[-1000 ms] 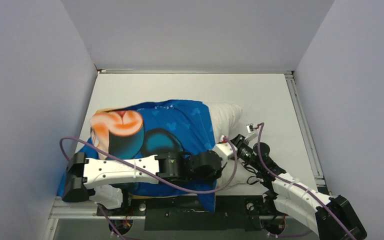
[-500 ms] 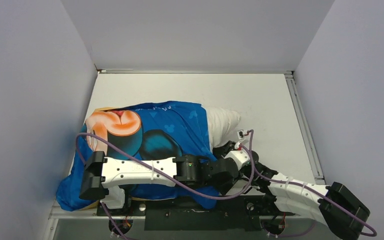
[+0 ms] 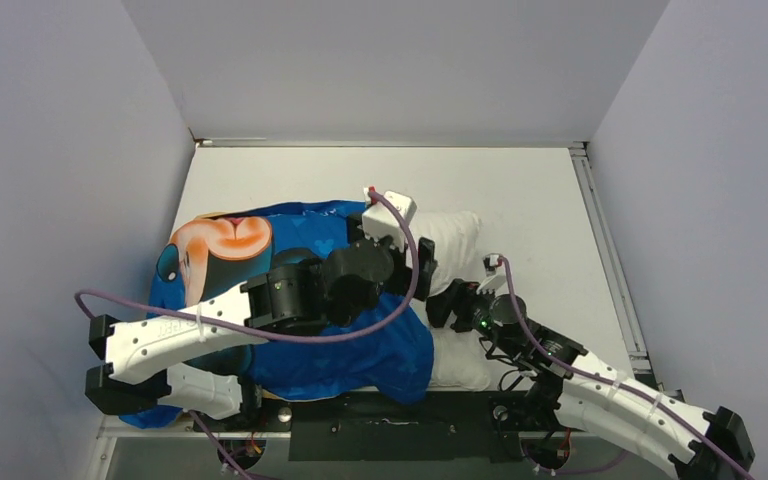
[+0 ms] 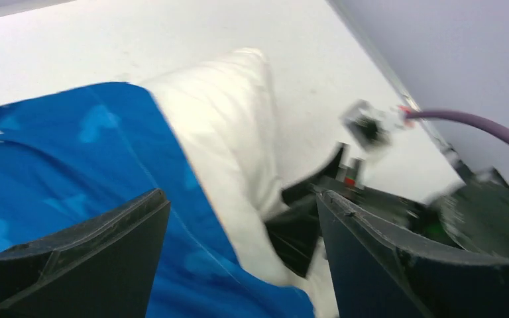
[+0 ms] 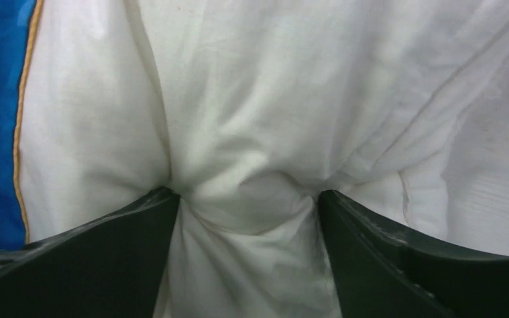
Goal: Put the pillow into the pillowcase
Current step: Stuff the pillow into the pillowcase.
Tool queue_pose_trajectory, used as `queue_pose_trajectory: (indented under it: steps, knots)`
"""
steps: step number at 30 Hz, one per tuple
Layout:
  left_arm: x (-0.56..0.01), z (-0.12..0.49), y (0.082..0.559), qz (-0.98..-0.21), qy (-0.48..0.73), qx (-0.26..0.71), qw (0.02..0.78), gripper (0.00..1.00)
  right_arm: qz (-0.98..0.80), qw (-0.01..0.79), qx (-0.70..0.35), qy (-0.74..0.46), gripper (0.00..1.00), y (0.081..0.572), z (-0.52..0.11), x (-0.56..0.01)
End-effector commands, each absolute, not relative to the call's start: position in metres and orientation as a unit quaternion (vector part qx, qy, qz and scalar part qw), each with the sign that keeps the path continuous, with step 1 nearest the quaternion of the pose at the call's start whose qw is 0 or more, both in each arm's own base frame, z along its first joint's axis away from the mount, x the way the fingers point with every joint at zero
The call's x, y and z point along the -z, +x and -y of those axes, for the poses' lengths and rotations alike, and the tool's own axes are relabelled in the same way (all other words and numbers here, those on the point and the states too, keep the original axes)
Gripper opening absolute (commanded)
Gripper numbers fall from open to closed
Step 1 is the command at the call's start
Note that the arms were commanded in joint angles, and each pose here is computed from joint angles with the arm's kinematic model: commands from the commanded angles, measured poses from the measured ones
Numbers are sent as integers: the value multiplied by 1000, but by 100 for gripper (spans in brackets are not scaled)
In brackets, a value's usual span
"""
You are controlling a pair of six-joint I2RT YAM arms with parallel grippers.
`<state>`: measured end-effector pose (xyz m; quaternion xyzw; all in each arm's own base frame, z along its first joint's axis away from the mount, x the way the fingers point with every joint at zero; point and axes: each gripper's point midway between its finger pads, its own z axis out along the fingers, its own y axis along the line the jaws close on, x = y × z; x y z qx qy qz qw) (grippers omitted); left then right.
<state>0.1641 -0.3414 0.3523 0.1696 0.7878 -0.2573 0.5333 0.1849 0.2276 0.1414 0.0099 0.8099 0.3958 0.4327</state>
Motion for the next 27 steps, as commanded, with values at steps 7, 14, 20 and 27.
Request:
queue_pose_trajectory:
  steps: [7,14,20,27]
  knots:
    - [-336,325,270,-816,139,132,546,85,-837,475,-269,24,90,197,-178,-166]
    - [-292,315,333,-851,120,85,503,82,-842,459,-280,37,90,227,-173,-181]
    - [-247,306,361,-883,117,89,445,36,-844,407,-345,62,90,255,-164,-177]
    - [-270,349,341,-860,157,208,439,0,-804,363,-466,63,90,267,-181,-172]
